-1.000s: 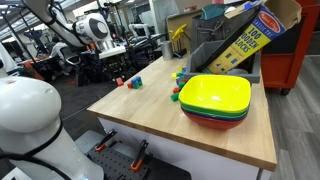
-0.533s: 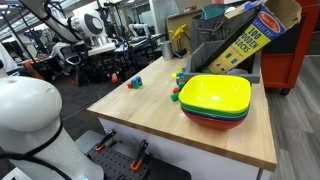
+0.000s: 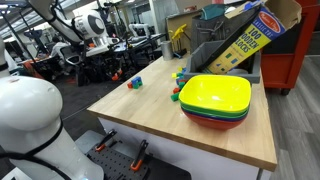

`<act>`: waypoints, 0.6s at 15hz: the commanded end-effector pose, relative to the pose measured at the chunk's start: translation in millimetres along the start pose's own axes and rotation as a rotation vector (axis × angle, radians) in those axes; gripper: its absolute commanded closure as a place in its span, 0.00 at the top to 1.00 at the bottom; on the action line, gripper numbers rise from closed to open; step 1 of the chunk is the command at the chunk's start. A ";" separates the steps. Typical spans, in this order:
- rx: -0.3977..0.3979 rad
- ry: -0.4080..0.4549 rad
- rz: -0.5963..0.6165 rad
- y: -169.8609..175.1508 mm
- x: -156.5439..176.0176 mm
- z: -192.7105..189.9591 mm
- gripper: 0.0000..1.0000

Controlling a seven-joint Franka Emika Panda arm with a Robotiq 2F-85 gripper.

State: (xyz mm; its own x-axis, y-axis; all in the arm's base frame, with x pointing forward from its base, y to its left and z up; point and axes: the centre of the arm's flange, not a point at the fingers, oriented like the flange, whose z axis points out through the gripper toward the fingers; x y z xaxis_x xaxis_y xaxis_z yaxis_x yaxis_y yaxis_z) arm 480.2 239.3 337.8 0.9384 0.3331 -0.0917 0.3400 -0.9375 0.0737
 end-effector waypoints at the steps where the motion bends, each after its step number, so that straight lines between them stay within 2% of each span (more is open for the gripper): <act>1: -0.009 -0.025 0.176 12.8 33.8 7.1 0.08; 5: 0.005 -0.050 0.345 39.6 58.3 22.6 0.08; 9: 0.006 -0.077 0.436 63.0 69.0 40.2 0.08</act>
State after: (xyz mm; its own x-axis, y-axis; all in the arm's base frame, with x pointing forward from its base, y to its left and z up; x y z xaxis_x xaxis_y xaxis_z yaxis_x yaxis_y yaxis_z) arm 546.7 204.9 299.5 0.9945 -0.0311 -0.0997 -0.0208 -0.9945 0.1026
